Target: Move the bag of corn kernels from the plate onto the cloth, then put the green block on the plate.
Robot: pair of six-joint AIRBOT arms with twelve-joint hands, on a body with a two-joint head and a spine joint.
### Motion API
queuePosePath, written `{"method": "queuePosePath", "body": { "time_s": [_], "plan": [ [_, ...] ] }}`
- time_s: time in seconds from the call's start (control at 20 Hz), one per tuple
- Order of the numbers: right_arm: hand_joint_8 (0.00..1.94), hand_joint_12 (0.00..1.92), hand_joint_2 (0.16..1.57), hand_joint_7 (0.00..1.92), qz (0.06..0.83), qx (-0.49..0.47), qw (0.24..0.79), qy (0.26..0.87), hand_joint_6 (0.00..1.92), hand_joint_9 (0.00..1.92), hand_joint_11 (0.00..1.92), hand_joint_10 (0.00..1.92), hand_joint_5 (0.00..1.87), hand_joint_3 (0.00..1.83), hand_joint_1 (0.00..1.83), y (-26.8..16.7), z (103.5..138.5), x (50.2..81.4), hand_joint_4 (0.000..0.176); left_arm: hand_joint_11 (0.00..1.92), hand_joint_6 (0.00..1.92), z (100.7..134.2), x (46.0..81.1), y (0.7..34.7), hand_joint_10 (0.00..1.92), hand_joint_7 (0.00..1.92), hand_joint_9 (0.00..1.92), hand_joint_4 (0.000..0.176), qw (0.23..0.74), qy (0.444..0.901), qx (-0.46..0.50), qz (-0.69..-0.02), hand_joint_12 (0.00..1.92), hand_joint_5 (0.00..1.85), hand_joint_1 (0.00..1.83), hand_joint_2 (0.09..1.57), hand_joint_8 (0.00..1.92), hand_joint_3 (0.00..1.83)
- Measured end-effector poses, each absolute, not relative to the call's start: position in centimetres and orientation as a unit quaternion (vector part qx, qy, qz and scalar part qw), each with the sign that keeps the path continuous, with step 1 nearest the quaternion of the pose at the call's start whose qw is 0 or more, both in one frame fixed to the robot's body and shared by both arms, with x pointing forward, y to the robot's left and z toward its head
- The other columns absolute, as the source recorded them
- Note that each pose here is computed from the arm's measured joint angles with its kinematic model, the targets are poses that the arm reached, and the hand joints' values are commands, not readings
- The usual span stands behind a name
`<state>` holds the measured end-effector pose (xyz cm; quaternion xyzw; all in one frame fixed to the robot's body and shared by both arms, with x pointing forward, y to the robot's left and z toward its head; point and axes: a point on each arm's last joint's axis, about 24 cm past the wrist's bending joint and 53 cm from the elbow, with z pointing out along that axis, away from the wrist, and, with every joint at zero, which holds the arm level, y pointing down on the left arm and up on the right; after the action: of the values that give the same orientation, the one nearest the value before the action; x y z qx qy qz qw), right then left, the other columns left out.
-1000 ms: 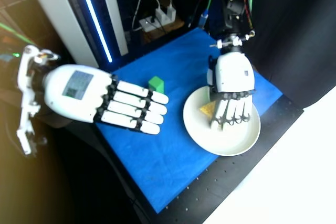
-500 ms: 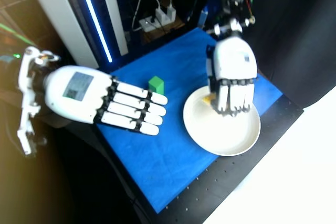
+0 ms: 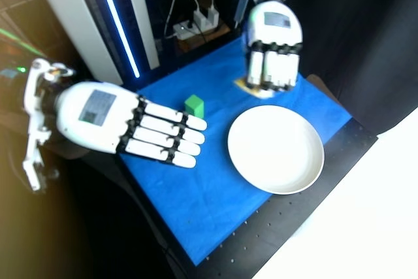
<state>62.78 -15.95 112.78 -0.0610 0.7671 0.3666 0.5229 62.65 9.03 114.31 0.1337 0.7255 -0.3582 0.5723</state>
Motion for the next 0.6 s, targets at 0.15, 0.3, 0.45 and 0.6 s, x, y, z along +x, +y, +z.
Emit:
{"method": "queuePosePath", "body": {
  "time_s": [0.15,0.3,0.45,0.6],
  "plan": [
    [0.0,0.0,1.35,0.0,0.367,-0.056,0.522,0.768,0.0,0.0,0.0,0.0,0.0,0.0,0.45,-16.0,112.8,62.8,0.0,0.17,1.27,112.3,59.8,10.0,1.34,0.06,0.15,0.0,0.552,0.737,0.121,-0.371,1.69,0.21,1.13,1.33,1.04,0.0],
    [0.0,0.0,1.34,0.0,0.368,-0.054,0.522,0.767,0.0,0.0,0.0,0.0,0.0,0.0,0.46,-16.0,112.8,62.8,0.0,0.05,0.72,109.8,59.2,9.7,0.86,0.11,0.12,0.013,0.52,0.755,0.095,-0.388,1.46,0.13,1.0,1.3,0.54,0.0],
    [0.0,0.0,1.35,0.0,0.366,-0.053,0.518,0.771,0.0,0.0,0.0,0.0,0.0,0.0,0.46,-16.0,112.4,62.7,0.0,0.0,0.12,108.3,59.0,10.2,0.07,0.01,0.01,0.085,0.502,0.771,0.075,-0.385,0.51,0.05,0.53,1.18,0.04,0.0],
    [0.0,0.0,1.34,0.0,0.371,-0.053,0.518,0.769,0.0,0.0,0.01,0.0,0.0,0.0,0.46,-15.8,112.6,62.5,0.0,0.0,0.0,108.0,58.7,11.0,0.0,0.0,0.0,0.138,0.502,0.773,0.068,-0.381,0.0,0.0,0.28,1.03,0.0,0.0]
  ]
}}
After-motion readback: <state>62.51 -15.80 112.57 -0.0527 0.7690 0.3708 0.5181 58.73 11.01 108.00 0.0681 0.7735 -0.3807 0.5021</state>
